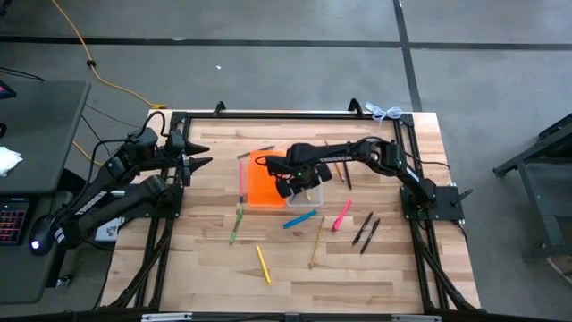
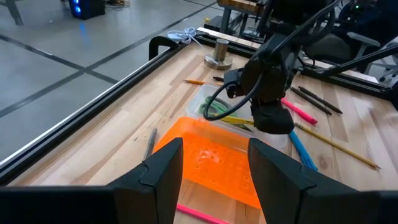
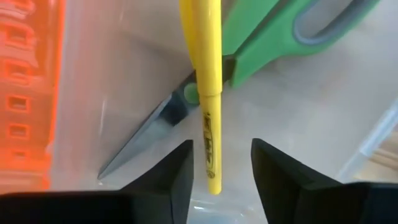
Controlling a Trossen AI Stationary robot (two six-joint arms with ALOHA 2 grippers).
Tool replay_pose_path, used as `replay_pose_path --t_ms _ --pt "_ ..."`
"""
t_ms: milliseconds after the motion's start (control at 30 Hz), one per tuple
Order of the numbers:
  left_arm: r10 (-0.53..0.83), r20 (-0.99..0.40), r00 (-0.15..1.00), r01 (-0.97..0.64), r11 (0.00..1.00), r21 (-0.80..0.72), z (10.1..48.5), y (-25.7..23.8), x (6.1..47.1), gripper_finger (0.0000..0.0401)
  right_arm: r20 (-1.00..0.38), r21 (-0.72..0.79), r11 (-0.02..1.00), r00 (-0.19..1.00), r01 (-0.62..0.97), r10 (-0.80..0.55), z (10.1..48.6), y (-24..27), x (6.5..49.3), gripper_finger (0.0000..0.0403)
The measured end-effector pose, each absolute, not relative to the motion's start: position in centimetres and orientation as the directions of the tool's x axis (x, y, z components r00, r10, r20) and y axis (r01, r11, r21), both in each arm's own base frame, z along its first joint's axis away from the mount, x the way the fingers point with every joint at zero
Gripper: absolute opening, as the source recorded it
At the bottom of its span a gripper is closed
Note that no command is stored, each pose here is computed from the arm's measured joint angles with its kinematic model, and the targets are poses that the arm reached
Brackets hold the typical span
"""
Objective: Pick & place school supplies into a supply box
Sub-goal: Put the black pen into the supply box
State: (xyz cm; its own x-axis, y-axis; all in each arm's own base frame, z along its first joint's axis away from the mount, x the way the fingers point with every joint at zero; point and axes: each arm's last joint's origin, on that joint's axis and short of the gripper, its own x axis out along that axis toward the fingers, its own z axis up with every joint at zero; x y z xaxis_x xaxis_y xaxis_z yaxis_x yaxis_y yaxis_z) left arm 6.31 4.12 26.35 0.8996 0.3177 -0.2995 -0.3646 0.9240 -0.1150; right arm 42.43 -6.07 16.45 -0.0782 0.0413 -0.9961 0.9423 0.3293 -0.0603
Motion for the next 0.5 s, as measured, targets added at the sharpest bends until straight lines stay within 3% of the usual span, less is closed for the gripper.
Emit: replay_pose_path --t_ms 367,500 --pt "0.318 -0.299 0.900 -0.365 0.924 -0.115 26.3 4.1 6.3 0.0209 -0.998 -0.060 0.370 -0.065 0.927 0.001 20.3 -6.3 43.0 0.0148" --pt "0.318 -0.299 0.900 -0.365 0.924 -0.115 26.4 4.1 6.3 0.0209 -0.993 -0.121 0.387 -0.111 0.914 -0.047 22.0 -6.4 42.6 0.0142"
